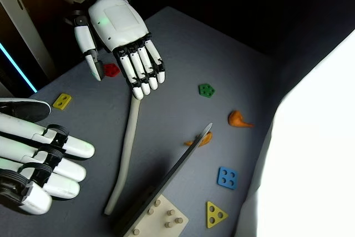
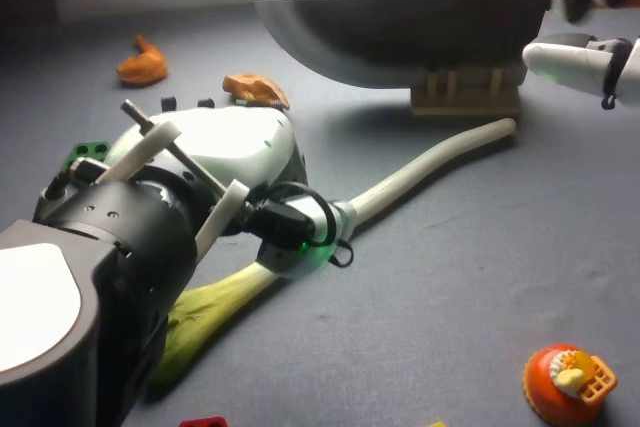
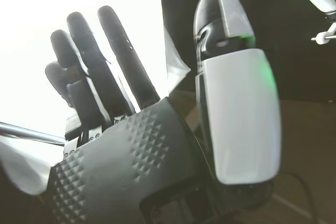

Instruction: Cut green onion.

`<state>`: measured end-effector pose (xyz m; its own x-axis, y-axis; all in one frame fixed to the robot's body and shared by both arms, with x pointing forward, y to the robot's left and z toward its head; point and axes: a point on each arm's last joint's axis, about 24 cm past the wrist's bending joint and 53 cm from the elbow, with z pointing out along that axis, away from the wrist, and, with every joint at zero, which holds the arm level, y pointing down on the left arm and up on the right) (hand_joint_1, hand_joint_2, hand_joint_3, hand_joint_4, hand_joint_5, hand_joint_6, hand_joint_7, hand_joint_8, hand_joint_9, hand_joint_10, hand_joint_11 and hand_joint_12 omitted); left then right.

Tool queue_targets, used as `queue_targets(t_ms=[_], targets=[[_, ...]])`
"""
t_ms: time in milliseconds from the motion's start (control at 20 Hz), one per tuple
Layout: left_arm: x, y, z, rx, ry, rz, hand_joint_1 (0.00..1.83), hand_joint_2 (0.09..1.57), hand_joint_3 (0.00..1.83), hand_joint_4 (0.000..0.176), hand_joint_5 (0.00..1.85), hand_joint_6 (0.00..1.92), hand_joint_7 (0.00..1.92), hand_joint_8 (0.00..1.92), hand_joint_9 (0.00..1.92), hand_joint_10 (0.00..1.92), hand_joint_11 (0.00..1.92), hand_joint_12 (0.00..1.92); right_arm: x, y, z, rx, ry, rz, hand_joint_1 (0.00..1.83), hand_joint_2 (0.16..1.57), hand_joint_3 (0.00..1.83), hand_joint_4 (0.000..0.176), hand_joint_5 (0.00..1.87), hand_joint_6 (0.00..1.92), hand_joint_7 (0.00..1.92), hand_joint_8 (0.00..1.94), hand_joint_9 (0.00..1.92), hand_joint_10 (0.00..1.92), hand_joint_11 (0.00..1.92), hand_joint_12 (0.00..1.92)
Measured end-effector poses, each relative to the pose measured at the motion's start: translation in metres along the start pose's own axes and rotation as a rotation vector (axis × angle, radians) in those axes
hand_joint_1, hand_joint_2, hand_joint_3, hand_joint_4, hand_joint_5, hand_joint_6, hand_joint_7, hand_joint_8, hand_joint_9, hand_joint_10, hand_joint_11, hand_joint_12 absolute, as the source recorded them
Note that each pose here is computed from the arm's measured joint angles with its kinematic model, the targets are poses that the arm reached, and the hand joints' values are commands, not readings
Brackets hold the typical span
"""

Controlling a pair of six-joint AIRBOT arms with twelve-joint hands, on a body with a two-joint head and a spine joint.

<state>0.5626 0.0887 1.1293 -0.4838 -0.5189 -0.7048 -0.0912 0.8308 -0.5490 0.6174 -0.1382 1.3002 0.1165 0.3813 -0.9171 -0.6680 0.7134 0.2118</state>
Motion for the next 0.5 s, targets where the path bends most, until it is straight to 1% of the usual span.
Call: queue_targets(t_ms=[50, 100, 150, 200, 250, 300, 400, 500], targets=[[0.000, 0.000, 0.000, 0.001, 0.001, 0.000, 0.34, 1.36, 0.00, 0.000, 0.85, 1.03, 0.82, 1.36, 0.75, 1.54, 0.51, 1.81, -0.002, 0.000, -0.001, 0.001, -0.005, 0.001, 0.00, 1.24, 0.00, 0.000, 1.14, 1.56, 1.32, 1.57, 1.24, 1.89, 1.09, 1.92], [-0.001, -0.001, 0.000, 0.003, -0.004, 0.002, 0.17, 1.44, 0.03, 0.000, 0.99, 1.64, 1.02, 1.74, 0.95, 1.85, 0.77, 1.90, -0.004, 0.002, -0.002, 0.001, -0.010, 0.005, 0.00, 1.26, 0.00, 0.000, 1.21, 1.71, 1.44, 1.74, 1.43, 1.91, 1.37, 1.92], [-0.002, 0.000, 0.000, 0.001, -0.007, 0.003, 0.12, 1.46, 0.02, 0.000, 1.01, 1.82, 1.09, 1.85, 1.04, 1.91, 0.86, 1.92, -0.005, 0.004, -0.001, -0.002, -0.013, 0.006, 0.00, 1.26, 0.00, 0.129, 1.23, 1.80, 1.47, 1.82, 1.49, 1.92, 1.47, 1.92], [-0.002, 0.000, 0.000, 0.000, -0.007, 0.002, 0.14, 1.46, 0.01, 0.000, 1.00, 1.85, 1.09, 1.85, 1.05, 1.92, 0.87, 1.92, -0.006, 0.008, 0.000, -0.005, -0.017, -0.003, 0.00, 1.27, 0.00, 0.167, 1.24, 1.89, 1.48, 1.86, 1.52, 1.92, 1.51, 1.92], [-0.002, 0.000, 0.000, 0.000, -0.007, 0.002, 0.14, 1.46, 0.01, 0.000, 0.99, 1.82, 1.10, 1.84, 1.07, 1.92, 0.91, 1.92, -0.006, 0.012, 0.001, -0.012, -0.019, -0.013, 0.00, 1.27, 0.00, 0.174, 1.26, 1.91, 1.47, 1.92, 1.51, 1.92, 1.52, 1.92], [-0.002, 0.000, 0.000, 0.000, -0.008, 0.002, 0.17, 1.45, 0.00, 0.000, 1.01, 1.78, 1.13, 1.81, 1.08, 1.92, 0.93, 1.92, -0.005, 0.015, 0.001, -0.021, -0.013, -0.020, 0.00, 1.28, 0.00, 0.176, 1.28, 1.92, 1.46, 1.94, 1.50, 1.92, 1.51, 1.92], [-0.003, 0.001, 0.000, -0.003, -0.011, 0.000, 0.21, 1.44, 0.00, 0.000, 1.00, 1.78, 1.11, 1.78, 1.05, 1.92, 0.89, 1.92, 0.003, 0.012, 0.001, -0.009, 0.017, -0.011, 0.00, 1.29, 0.01, 0.176, 1.29, 1.92, 1.42, 1.94, 1.45, 1.92, 1.47, 1.92], [-0.004, 0.002, 0.001, -0.005, -0.013, -0.001, 0.17, 1.45, 0.00, 0.000, 1.01, 1.82, 1.11, 1.85, 1.07, 1.92, 0.93, 1.92, 0.009, 0.009, 0.002, 0.006, 0.041, 0.005, 0.00, 1.30, 0.01, 0.176, 1.25, 1.92, 1.41, 1.94, 1.44, 1.92, 1.45, 1.92]])
